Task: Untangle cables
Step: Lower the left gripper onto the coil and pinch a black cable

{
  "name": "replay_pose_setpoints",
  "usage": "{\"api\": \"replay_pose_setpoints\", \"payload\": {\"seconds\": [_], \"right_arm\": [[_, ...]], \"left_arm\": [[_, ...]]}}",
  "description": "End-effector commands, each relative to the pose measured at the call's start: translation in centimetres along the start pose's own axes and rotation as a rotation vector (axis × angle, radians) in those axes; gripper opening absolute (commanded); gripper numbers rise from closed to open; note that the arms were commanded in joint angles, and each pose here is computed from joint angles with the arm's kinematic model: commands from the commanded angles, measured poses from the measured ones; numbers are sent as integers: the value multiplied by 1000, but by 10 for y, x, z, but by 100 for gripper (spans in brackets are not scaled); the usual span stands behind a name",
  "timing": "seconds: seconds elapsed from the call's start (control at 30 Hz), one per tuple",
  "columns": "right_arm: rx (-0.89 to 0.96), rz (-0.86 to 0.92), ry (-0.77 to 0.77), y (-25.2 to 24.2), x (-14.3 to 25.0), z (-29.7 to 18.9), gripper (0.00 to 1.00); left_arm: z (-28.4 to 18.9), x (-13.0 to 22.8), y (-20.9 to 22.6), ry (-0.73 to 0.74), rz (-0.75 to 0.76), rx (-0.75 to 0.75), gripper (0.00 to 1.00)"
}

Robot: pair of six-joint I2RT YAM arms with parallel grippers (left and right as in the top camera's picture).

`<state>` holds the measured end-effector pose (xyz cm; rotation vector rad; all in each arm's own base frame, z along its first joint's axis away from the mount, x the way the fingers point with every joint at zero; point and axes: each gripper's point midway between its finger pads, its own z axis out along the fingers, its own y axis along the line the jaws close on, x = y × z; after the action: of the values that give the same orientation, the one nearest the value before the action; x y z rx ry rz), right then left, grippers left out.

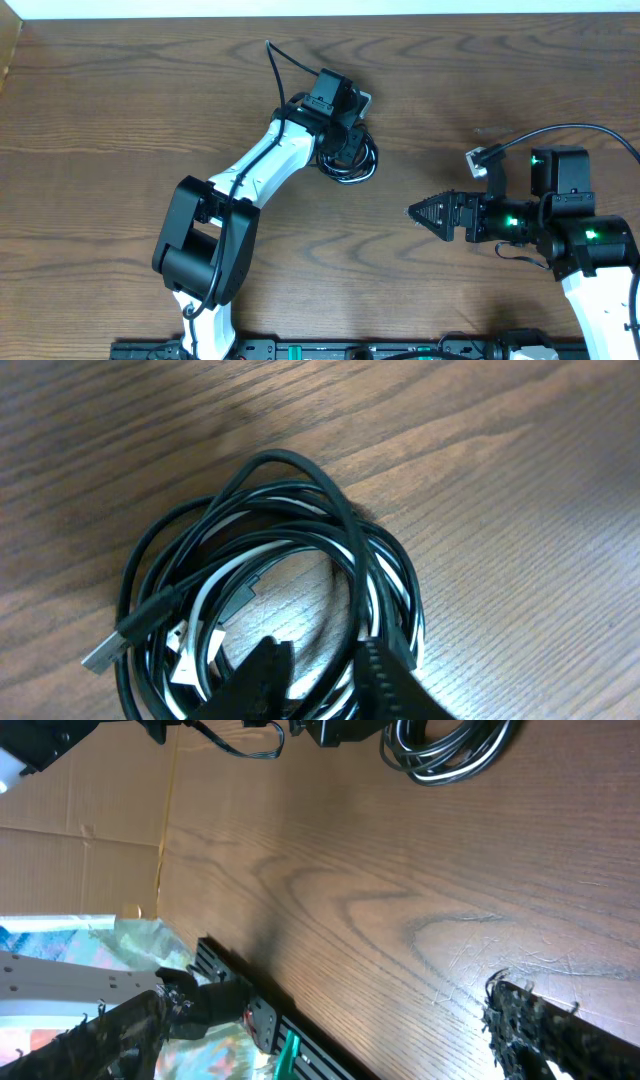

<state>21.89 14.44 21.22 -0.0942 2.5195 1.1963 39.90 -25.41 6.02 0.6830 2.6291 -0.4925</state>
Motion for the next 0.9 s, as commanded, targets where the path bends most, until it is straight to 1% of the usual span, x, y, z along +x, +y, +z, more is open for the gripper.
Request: {"api": "replay_pose_setpoints", "payload": {"seconds": [0.0, 0.03, 0.07, 0.33, 0.4, 0.6, 0.67, 0.73, 0.8, 0.87], "right_arm": [[-3, -19, 4, 4, -1, -1, 99], [1, -17, 4, 3, 0, -1, 99], [6, -14, 5, 2, 0, -1, 99], [7, -12, 8, 2, 1, -1, 99], [8, -12, 7, 2, 1, -1, 99], [13, -12, 6, 1, 0, -1, 99], [13, -12, 6, 1, 0, -1, 99], [13, -11, 7, 1, 1, -1, 99], [13, -11, 7, 1, 1, -1, 99], [13, -9, 7, 1, 1, -1, 99]], "left_arm": [[2, 3, 3, 8, 6, -14, 15], [2, 4, 3, 10, 6, -14, 12], [2, 4, 3, 11, 5, -14, 11], [2, 5, 3, 15, 5, -14, 10], [2, 5, 3, 15, 5, -14, 8], [1, 4, 3, 11, 4, -12, 7], [-3, 0, -2, -1, -9, 9, 8], [-13, -7, -14, -26, -3, 67, 8], [-29, -18, -30, -66, 7, 134, 8], [-46, -29, -39, -107, -7, 162, 7]]}}
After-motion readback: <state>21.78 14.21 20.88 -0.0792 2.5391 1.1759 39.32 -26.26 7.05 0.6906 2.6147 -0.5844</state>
